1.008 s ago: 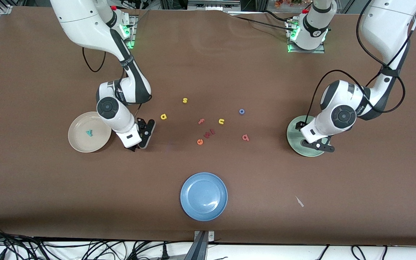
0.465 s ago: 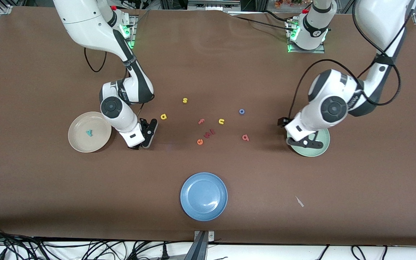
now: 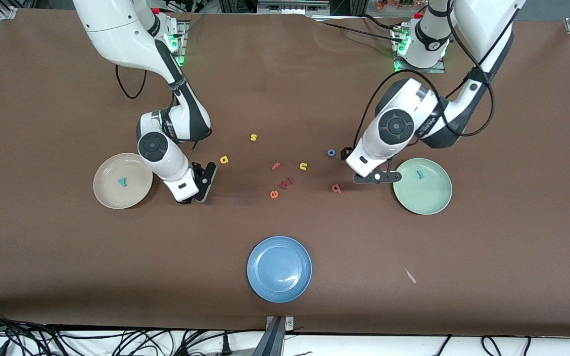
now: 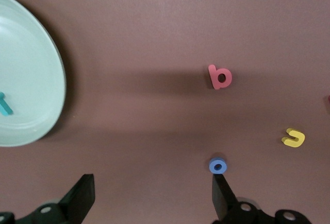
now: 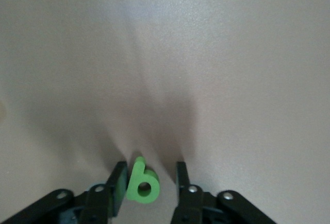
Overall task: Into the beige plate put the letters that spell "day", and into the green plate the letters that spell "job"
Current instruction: 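Grasp the green b with the right gripper while the left gripper withdraws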
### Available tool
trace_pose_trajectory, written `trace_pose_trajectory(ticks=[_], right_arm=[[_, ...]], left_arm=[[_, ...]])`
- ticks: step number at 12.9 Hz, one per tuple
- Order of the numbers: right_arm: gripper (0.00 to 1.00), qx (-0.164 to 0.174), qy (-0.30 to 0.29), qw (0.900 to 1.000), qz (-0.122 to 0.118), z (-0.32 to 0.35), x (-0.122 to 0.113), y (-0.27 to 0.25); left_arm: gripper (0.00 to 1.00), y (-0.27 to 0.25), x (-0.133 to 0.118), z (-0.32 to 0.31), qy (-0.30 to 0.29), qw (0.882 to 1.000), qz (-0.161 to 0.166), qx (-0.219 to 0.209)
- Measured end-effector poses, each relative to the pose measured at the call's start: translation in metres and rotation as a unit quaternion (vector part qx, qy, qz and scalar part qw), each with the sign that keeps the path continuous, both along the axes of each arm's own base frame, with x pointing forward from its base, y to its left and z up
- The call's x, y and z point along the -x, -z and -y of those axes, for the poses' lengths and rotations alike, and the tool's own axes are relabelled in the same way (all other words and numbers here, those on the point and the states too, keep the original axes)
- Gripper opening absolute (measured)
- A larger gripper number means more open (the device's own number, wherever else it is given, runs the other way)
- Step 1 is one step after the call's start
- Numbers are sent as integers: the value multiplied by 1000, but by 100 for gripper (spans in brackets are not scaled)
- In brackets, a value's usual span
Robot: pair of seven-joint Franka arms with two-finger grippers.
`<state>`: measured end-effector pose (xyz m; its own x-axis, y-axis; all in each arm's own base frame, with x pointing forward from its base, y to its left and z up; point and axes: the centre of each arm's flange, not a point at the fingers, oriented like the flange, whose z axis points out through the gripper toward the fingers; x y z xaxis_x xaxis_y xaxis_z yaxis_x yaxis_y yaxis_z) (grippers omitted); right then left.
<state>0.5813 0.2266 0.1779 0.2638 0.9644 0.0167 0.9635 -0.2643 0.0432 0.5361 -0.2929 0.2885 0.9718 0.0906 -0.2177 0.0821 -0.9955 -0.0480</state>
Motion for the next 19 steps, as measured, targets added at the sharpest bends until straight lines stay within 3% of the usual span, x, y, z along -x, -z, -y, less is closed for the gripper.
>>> trace_pose_trajectory(ticks=[3,8,12,13,15,16,17,19], right_arm=[[29,0,0,1000,0,0,0,-1],[27,0,0,1000,1,0,0,-1],[27,0,1,1000,1,0,-1,-2],[27,2,3,1000,-5,2,-4,-5],[27,14,14,999,-40,12,-22,-27],[27,22,25,998,-59,23,-33,-45],[27,31,41,996,-76,42,-42,-62],[27,48,79,991,-98,90,-53,-89]], left_arm=[[100,20,10,26,-40,999,3,4],[100,54,36,70,-62,998,-5,24],[90,76,49,67,-59,998,-20,18],[82,81,53,68,-57,998,-25,16],[60,89,60,70,-53,998,-33,13],[59,94,62,70,-53,998,-37,13],[50,100,61,69,-55,998,-38,15],[50,110,59,67,-61,997,-40,20]])
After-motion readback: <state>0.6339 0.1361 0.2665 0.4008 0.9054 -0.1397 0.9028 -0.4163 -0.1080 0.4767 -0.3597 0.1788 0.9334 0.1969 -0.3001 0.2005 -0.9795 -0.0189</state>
